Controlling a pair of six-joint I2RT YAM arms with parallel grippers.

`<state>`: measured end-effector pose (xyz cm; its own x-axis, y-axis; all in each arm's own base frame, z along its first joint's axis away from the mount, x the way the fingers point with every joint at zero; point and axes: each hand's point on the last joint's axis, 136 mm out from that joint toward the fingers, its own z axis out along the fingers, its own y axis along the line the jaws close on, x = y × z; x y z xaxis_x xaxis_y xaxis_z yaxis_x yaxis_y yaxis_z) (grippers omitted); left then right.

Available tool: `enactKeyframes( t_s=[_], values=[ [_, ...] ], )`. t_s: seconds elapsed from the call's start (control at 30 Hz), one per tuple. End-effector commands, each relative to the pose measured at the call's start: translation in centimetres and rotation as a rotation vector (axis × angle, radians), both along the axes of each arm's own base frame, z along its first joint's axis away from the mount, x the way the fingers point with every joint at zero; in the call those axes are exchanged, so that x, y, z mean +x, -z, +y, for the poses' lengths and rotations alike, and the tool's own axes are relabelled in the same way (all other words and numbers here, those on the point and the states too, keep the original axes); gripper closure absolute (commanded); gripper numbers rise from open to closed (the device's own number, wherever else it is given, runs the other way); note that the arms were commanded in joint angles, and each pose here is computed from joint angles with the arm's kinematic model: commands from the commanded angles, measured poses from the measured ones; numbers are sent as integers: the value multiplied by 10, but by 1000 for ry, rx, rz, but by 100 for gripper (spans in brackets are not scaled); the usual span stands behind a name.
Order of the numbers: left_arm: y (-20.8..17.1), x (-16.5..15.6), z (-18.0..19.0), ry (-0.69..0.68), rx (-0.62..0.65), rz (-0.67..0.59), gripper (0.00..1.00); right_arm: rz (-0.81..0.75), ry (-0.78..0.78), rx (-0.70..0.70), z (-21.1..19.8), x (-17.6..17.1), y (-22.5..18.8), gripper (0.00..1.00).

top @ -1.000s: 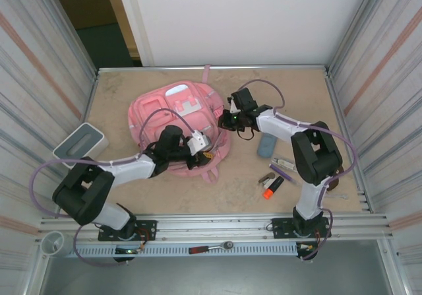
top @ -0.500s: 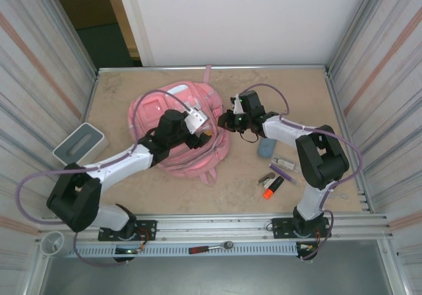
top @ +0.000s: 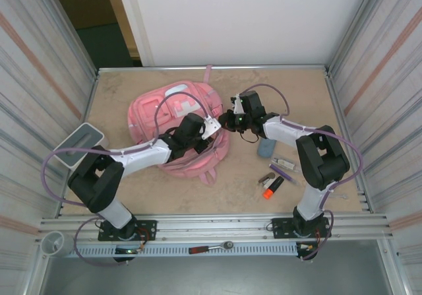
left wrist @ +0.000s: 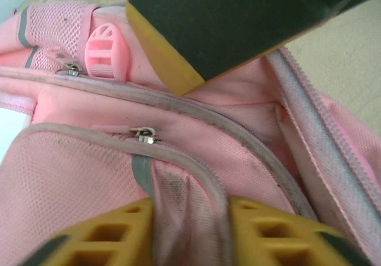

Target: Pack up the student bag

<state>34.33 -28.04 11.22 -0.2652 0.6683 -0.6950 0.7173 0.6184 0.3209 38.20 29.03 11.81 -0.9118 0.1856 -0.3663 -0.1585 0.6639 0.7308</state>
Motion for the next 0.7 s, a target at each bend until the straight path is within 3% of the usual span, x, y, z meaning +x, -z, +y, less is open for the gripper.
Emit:
enactKeyframes(
  t_s=[0.0, 0.03, 0.07, 0.27, 0.67],
  values=[
    [-15, 15, 7, -42, -10, -61, 91, -87, -32, 29, -2, -3, -34, 92],
    [-18, 15, 8, -43, -27, -61, 99, -86, -30, 19, -4, -3, -32, 91],
    [-22, 15, 7, -37, -53, -62, 100, -83, -27, 3, -8, -3, -31, 89],
    [-79, 7, 17, 1, -417, -60, 100, -60, 32, -257, -49, -7, -13, 60],
    [-141, -3, 50, 54, -730, -33, 100, -412, -354, -181, -13, -82, -48, 45]
  ],
)
